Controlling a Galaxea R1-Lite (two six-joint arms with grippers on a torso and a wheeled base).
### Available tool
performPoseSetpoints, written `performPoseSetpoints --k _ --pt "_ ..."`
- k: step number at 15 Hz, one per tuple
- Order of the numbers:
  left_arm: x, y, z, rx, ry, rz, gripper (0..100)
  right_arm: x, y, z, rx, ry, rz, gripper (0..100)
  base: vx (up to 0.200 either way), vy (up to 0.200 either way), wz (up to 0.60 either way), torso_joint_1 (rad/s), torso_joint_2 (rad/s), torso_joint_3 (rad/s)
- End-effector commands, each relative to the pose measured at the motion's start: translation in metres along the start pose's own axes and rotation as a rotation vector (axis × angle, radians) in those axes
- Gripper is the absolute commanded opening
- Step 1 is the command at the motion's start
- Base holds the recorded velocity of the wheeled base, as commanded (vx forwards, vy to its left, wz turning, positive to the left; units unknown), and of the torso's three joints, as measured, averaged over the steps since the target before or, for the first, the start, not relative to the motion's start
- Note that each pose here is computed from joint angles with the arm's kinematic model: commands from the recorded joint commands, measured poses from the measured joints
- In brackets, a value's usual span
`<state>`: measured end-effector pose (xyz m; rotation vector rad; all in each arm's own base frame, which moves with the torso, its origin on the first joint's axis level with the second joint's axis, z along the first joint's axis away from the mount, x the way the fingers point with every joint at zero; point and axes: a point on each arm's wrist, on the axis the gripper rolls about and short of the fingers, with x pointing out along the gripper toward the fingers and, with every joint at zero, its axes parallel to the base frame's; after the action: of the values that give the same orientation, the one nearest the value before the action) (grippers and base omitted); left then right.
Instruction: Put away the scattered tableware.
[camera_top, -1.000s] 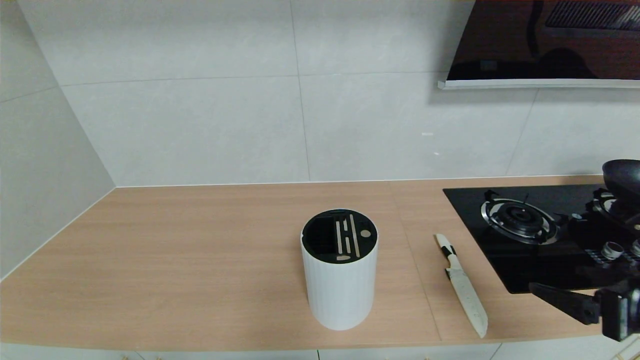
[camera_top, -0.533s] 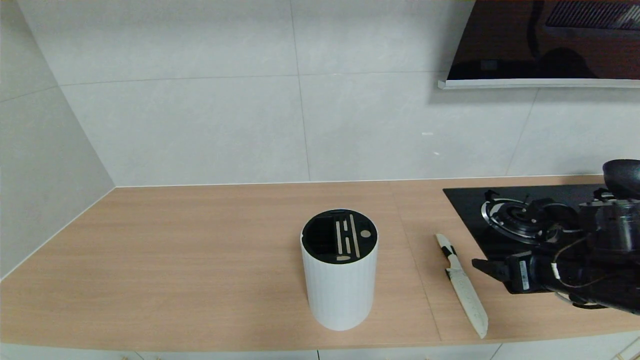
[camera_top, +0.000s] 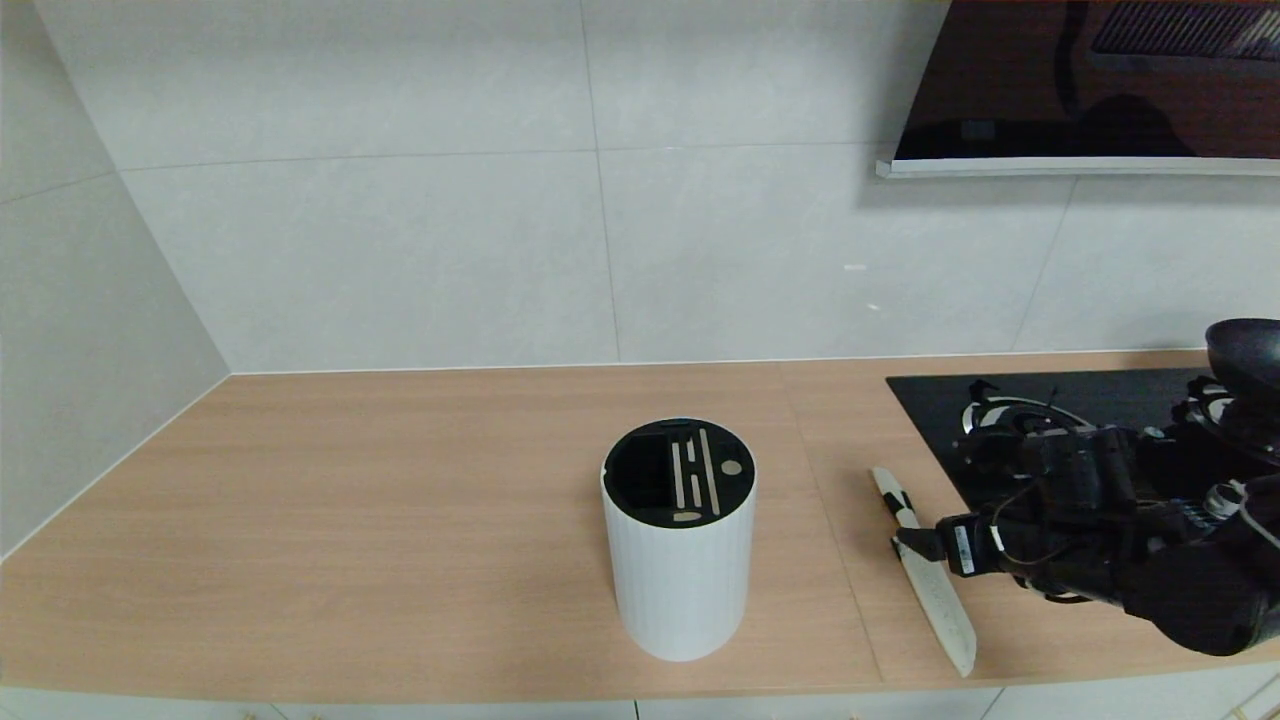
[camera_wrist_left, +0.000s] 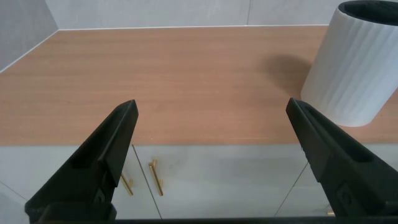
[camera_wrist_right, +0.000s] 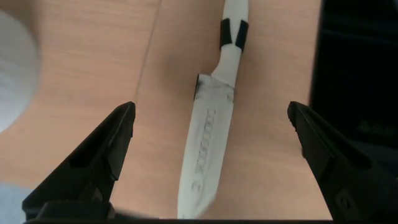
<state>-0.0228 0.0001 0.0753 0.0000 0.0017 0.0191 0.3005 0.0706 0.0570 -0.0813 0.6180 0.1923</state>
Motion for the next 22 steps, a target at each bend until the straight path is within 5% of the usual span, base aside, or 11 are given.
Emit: performPoseSetpoints --k 1,22 --pt "0.0 0.0 0.0 0.0 0.001 0.001 100 0.031 0.002 -0.024 -0.006 0.071 -0.029 100 0.0 0.0 0.0 0.0 0.0 0.0" --pt "0.0 0.0 0.0 0.0 0.001 0.001 100 0.07 0.011 -0.031 0.006 0.041 -0.068 100 0.0 0.0 0.0 0.0 0.0 0.0"
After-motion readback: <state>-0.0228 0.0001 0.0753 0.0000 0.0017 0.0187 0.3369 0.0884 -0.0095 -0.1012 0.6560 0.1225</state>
